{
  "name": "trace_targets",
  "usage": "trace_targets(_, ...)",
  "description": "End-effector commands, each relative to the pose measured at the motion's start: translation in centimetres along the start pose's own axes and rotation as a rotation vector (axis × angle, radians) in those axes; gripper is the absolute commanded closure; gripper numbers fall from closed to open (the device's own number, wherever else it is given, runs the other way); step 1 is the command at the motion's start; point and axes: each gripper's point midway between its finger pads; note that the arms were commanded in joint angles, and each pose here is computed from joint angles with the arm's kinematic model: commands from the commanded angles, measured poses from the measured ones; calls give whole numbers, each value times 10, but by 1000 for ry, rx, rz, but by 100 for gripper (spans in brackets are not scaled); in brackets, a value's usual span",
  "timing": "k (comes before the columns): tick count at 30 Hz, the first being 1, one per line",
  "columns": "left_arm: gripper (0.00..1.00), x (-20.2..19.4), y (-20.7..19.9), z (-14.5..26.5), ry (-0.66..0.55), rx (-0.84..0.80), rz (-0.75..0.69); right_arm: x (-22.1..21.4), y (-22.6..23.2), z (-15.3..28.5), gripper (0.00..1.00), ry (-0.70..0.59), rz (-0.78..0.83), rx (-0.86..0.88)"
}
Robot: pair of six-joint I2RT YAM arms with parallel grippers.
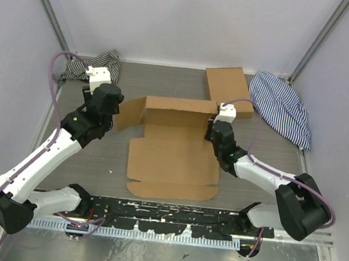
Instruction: Fold the paper box
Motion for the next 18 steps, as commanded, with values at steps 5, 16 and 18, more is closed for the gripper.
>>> trace_targets(5, 43, 8, 19, -32, -121, -158, 335, 57, -4, 2, 94, 49, -98, 79)
trace_targets(16, 41, -13, 31, -51, -329, -221, 573, 46, 7, 12, 93, 235, -124, 257)
trace_targets(18, 41, -10, 32, -49, -375, -254, 613, 43, 7, 12, 93, 256, -113, 264)
Point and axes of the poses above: each gripper's point midway between its finger pads, its own z axis back along the fingers, its own y axis along the line the jaws close on, x = y × z, and after that the axes turned 15 degrees about -z, right-handed
